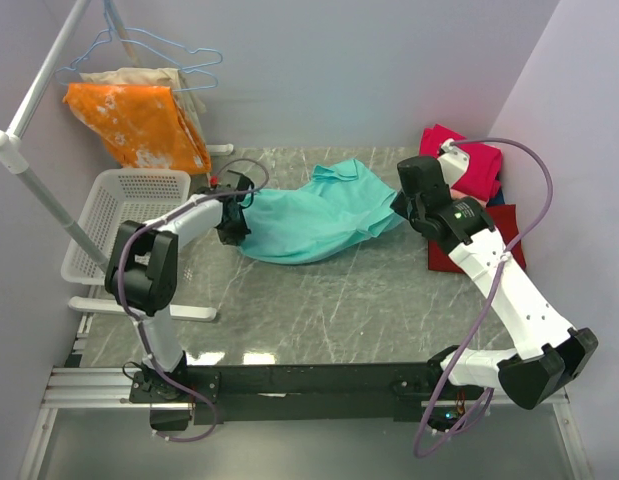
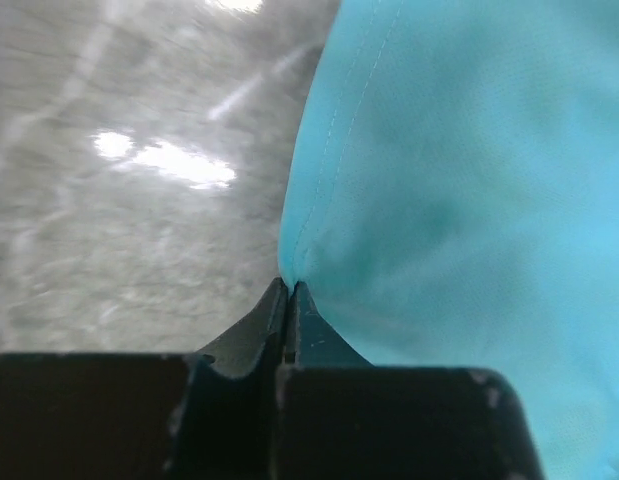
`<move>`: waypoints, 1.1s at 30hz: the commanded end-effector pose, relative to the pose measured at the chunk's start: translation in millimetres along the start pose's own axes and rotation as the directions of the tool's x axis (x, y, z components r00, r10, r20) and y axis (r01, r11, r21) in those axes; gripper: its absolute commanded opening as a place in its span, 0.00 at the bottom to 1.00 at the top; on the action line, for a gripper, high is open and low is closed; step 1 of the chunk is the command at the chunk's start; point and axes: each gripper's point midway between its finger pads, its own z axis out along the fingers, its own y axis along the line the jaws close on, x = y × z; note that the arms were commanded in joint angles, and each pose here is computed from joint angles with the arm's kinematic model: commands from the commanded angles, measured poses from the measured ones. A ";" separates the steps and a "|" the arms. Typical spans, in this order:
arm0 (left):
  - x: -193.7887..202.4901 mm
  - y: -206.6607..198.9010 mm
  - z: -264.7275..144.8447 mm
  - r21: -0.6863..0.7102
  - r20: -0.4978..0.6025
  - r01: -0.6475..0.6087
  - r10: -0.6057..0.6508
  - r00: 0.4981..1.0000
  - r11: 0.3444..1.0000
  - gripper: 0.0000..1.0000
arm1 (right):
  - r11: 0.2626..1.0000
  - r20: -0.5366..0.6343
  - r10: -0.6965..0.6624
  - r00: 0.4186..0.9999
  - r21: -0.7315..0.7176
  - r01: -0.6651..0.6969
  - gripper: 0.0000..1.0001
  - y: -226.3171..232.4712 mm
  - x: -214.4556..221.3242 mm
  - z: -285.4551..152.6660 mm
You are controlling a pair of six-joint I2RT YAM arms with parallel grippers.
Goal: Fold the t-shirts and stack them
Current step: Flatten the tshirt out
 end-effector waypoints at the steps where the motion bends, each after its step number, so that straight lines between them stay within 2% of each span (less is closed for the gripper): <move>1: -50.4 3.4 -61.4 -0.011 0.181 0.037 -0.034 0.983 0.999 0.04 | 0.999 0.033 0.036 0.999 -0.010 -0.036 0.00 -1.2 -9.7 -4.3; 6: -68.1 10.1 -107.6 0.016 0.274 0.039 -0.042 0.961 0.999 0.14 | 1.000 0.032 0.030 0.999 -0.006 -0.030 0.00 -3.1 -8.7 -4.6; 8: -71.6 11.8 -124.4 0.033 0.301 0.039 -0.047 0.953 0.999 0.14 | 0.999 0.038 0.032 0.999 -0.006 -0.032 0.00 -3.7 -10.3 -5.1; 10: -77.7 14.3 -139.2 0.042 0.331 0.045 -0.057 0.942 0.998 0.11 | 0.999 0.043 0.033 0.999 -0.007 -0.032 0.00 -4.3 -12.4 -7.3; 13: -90.8 20.2 -173.2 0.064 0.401 0.067 -0.087 0.912 0.996 0.01 | 0.999 0.067 0.044 0.997 -0.002 -0.044 0.00 -7.6 -21.7 -13.0; 18: -116.4 28.9 -250.7 0.152 0.552 0.066 -0.141 0.822 0.986 0.01 | 0.997 0.154 0.071 0.985 0.011 -0.073 0.00 -19.2 -54.0 -32.7; 20: -127.0 35.0 -289.1 0.189 0.615 0.065 -0.169 0.770 0.980 0.01 | 0.996 0.213 0.090 0.973 0.006 -0.094 0.00 -24.5 -74.5 -47.2; 23: -138.0 46.4 -334.3 0.212 0.683 0.067 -0.196 0.703 0.975 0.04 | 0.993 0.279 0.111 0.954 -0.006 -0.114 0.00 -30.9 -98.7 -67.9; 24: -143.1 48.6 -353.7 0.233 0.707 0.064 -0.214 0.674 0.970 0.09 | 0.993 0.293 0.115 0.949 -0.013 -0.117 0.00 -31.2 -103.9 -72.5; 25: -144.7 49.2 -361.4 0.229 0.721 0.041 -0.197 0.664 0.973 0.14 | 0.993 0.305 0.120 0.945 -0.019 -0.120 0.00 -32.6 -108.9 -77.5; 27: -145.3 42.0 -367.9 0.253 0.721 0.000 -0.189 0.667 0.967 0.22 | 0.993 0.311 0.120 0.943 -0.026 -0.118 0.00 -31.4 -113.4 -81.1; 29: -141.7 29.6 -350.2 0.264 0.689 -0.030 -0.167 0.706 0.964 0.25 | 0.993 0.291 0.116 0.949 -0.028 -0.113 0.00 -29.4 -107.8 -77.1; 30: -132.8 26.6 -322.9 0.240 0.648 -0.029 -0.138 0.749 0.970 0.29 | 0.993 0.276 0.114 0.954 -0.032 -0.110 0.00 -27.7 -102.6 -73.5; 32: -117.6 20.6 -286.3 0.236 0.581 -0.015 -0.129 0.803 0.972 0.34 | 0.994 0.236 0.112 0.965 -0.028 -0.108 0.00 -27.4 -87.5 -63.3; 33: -97.1 24.4 -246.4 0.197 0.512 0.015 -0.116 0.851 0.980 0.33 | 0.994 0.214 0.112 0.970 -0.041 -0.106 0.00 -25.5 -80.8 -60.7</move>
